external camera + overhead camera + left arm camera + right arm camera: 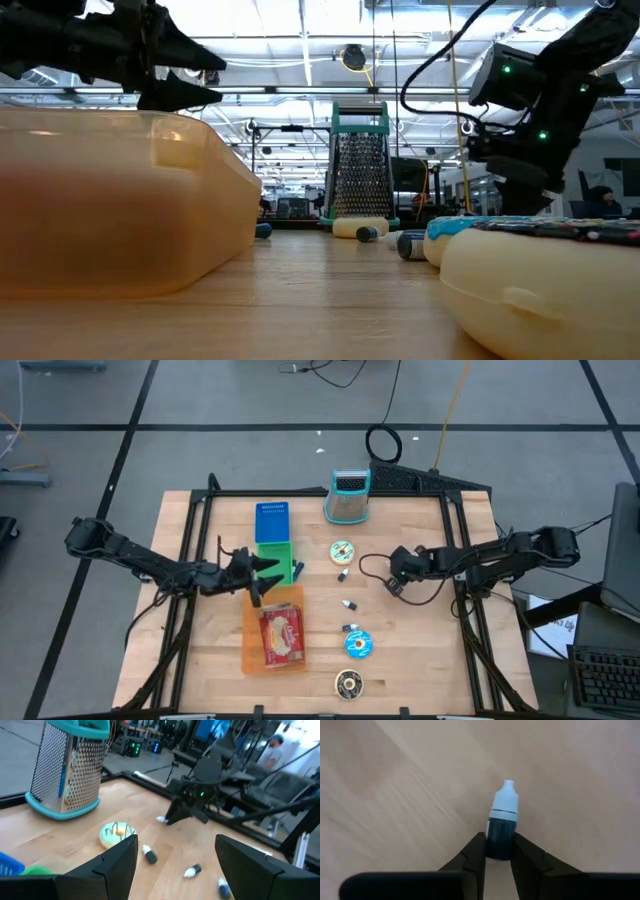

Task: Pick & Place Food Item
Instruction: Put the green food coloring bottle into the blue bin

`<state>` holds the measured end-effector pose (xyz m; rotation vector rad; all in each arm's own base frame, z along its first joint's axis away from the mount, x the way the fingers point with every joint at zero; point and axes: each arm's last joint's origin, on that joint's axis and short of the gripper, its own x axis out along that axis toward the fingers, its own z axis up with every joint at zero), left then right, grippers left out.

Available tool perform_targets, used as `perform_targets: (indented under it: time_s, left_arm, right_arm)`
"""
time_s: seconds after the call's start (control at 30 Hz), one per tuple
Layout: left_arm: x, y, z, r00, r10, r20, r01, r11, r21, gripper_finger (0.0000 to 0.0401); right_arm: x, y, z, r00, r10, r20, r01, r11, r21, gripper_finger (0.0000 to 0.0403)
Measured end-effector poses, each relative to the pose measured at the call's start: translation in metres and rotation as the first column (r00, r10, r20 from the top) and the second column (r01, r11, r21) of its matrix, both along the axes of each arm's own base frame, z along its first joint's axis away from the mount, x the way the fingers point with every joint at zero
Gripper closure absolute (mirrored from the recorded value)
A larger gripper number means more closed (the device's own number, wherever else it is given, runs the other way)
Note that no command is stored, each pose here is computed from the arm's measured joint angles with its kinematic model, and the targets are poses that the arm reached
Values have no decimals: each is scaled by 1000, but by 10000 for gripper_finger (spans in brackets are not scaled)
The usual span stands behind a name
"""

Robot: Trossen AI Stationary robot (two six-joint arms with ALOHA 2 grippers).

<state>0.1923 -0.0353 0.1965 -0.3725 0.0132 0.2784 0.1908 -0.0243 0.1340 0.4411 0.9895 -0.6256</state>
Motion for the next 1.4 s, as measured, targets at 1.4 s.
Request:
perform_targets:
  time_s: [1.4]
  left_arm:
    - [169, -10, 44, 974, -214, 68, 186, 938, 294, 132]
  right_arm:
    - [49, 56, 101, 234, 808, 541, -317, 590, -743, 339]
